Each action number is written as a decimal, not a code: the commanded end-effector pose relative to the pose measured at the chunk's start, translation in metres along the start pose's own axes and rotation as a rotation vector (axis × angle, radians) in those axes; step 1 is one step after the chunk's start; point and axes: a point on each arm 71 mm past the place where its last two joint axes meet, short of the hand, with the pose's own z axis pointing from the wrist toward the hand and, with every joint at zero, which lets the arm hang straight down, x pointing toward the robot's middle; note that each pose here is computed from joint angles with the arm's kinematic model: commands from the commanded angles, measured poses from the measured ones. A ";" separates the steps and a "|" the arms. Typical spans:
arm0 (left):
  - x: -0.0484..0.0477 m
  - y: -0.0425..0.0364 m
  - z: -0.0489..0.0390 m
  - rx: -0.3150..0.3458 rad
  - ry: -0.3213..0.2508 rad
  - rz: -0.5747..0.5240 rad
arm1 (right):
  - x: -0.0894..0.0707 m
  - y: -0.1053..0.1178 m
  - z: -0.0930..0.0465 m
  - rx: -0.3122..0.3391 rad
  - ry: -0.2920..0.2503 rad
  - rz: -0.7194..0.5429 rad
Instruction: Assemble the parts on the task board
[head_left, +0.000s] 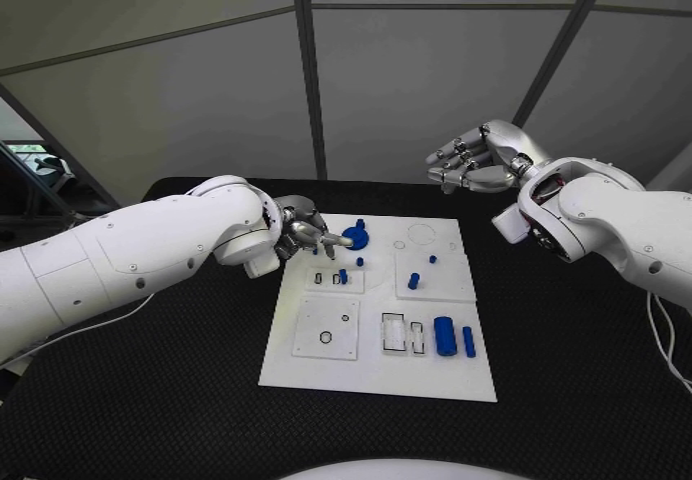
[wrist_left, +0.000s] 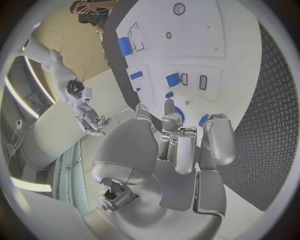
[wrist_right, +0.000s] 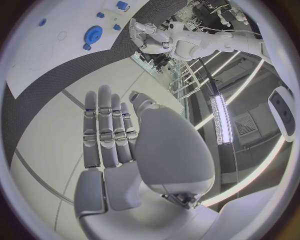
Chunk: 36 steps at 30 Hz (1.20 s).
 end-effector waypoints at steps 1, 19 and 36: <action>0.0022 0.0005 0.0041 -0.076 0.024 0.126 | 0.001 0.003 0.001 -0.023 0.005 0.001; 0.0123 -0.0130 0.0195 -0.115 0.072 0.207 | 0.005 0.004 0.005 -0.017 0.012 -0.006; 0.0241 -0.0134 0.0259 -0.126 0.130 0.252 | 0.009 0.005 0.008 -0.016 0.027 -0.002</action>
